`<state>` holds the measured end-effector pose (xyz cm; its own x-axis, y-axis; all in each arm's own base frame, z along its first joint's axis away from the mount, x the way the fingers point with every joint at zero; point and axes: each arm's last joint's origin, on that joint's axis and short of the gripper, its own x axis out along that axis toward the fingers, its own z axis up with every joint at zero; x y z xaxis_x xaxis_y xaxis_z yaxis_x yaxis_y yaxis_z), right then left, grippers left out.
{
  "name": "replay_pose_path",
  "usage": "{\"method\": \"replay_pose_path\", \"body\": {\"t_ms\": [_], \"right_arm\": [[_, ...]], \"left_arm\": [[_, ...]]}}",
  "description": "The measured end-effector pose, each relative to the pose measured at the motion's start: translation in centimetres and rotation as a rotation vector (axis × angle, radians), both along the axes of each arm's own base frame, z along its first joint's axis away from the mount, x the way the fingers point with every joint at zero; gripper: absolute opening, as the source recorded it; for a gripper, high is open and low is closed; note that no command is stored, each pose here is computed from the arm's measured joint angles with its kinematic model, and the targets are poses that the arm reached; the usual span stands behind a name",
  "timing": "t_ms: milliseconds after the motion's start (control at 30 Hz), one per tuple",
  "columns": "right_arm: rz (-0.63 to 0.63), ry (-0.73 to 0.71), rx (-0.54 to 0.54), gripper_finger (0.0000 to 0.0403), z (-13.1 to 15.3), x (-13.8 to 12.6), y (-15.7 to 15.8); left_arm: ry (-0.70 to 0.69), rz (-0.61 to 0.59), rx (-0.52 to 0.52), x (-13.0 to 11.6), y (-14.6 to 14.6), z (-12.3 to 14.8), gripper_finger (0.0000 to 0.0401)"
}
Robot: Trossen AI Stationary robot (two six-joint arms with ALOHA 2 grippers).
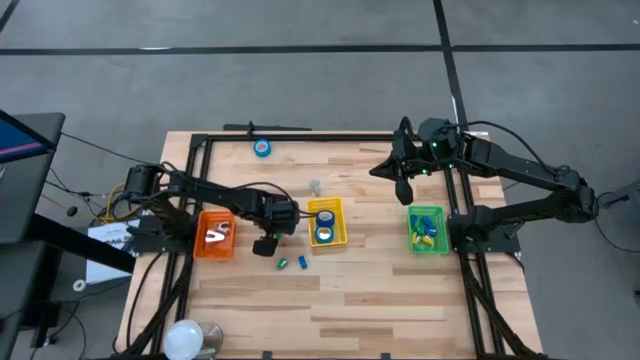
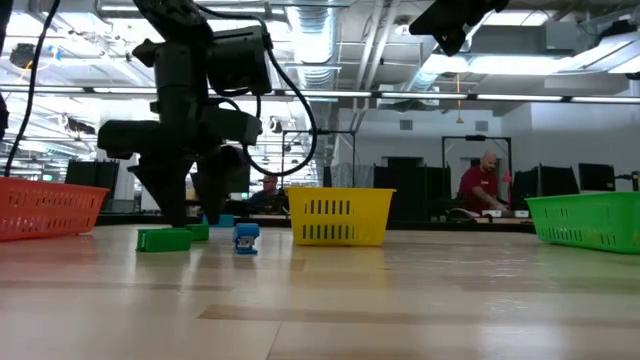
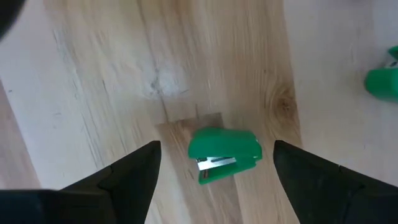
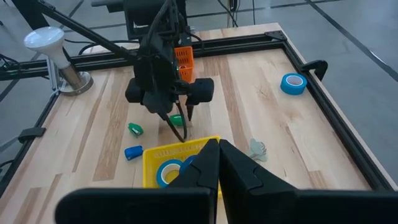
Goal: Pick and place Stapler, Stapler remover, tape
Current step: Put the green stapler into the green basket
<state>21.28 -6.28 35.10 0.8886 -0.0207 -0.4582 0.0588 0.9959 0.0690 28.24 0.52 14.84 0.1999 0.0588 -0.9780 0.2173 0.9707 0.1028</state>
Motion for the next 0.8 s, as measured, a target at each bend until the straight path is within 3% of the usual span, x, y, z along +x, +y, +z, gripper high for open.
{"method": "replay_pose_path", "body": {"t_ms": [567, 800], "right_arm": [[-0.001, 0.000, 0.002, 0.0000, 0.0, 0.0, 0.0], [-0.001, 0.000, 0.002, 0.0000, 0.0, 0.0, 0.0]], "left_arm": [[-0.002, -0.003, -0.006, -0.5, 0.0, -1.1, 0.0275], [-0.006, -0.004, -0.008, -0.5, 0.0, -1.1, 0.0247]]}}
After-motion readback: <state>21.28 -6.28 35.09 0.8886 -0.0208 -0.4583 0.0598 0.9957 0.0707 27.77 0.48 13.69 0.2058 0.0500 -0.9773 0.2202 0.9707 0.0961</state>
